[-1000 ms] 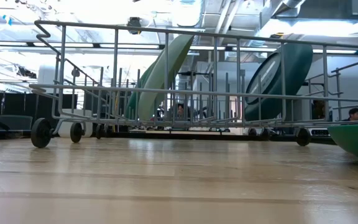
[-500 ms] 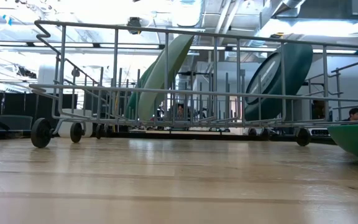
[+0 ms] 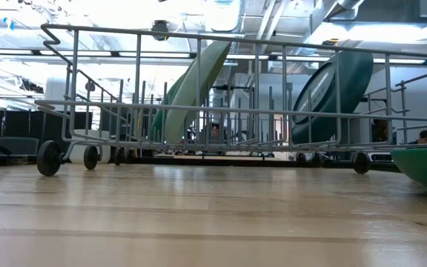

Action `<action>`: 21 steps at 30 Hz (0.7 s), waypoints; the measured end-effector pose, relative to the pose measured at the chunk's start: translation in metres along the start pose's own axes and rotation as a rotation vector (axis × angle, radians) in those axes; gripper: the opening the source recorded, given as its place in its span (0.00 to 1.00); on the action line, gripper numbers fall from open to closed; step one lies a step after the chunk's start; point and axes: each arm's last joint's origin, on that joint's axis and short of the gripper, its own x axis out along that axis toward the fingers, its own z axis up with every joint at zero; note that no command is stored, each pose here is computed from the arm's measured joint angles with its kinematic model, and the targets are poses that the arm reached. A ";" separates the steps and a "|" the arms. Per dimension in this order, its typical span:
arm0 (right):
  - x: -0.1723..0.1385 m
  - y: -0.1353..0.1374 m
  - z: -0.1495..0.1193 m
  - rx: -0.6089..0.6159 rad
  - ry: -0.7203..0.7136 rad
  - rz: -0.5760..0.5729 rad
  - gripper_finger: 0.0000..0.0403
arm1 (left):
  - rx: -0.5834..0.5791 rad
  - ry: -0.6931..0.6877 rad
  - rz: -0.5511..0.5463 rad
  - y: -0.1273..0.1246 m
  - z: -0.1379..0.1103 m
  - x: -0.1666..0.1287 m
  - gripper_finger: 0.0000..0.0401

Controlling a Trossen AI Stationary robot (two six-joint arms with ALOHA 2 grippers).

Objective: Sort dishes
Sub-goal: Put the stacked green plate in the dish rack

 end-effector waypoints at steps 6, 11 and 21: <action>-0.033 -0.009 0.048 -0.209 -0.008 -0.229 0.56 | -0.039 -0.156 0.023 0.018 0.036 -0.037 0.10; -0.071 -0.021 0.080 -0.456 0.122 -0.600 0.56 | -0.047 -0.324 0.090 0.040 0.069 -0.077 0.10; -0.077 -0.026 0.080 -0.894 0.403 -0.699 0.55 | 0.059 -0.614 0.279 0.087 0.112 -0.141 0.07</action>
